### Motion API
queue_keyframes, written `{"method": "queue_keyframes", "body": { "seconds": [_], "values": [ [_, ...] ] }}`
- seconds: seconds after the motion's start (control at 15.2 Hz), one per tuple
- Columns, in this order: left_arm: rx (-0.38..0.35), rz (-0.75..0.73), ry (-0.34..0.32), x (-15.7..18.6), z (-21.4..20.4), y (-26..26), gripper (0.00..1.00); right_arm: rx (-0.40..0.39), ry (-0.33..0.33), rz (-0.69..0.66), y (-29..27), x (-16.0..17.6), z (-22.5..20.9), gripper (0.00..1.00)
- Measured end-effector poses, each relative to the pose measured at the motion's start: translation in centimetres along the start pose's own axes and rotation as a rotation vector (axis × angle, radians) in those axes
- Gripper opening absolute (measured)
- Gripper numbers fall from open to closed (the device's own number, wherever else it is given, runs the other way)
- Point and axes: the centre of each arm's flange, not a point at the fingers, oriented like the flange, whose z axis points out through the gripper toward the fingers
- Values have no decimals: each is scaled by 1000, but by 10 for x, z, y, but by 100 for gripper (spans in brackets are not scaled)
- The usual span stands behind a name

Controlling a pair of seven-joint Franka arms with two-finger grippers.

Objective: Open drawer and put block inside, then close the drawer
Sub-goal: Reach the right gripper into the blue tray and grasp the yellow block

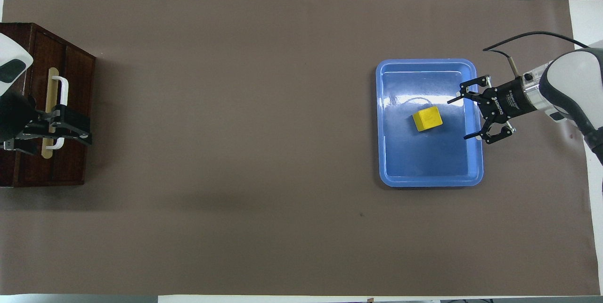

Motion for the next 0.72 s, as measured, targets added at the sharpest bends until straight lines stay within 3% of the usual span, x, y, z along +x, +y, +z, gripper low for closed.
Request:
{"method": "queue_keyframes", "body": {
  "seconds": [0.26,0.72],
  "values": [
    [0,0,0,0,0,0,100,1,-69,57,-14,11,15,100],
    [0,0,0,0,0,0,100,-11,-83,62,-20,18,28,100]
  ]
}}
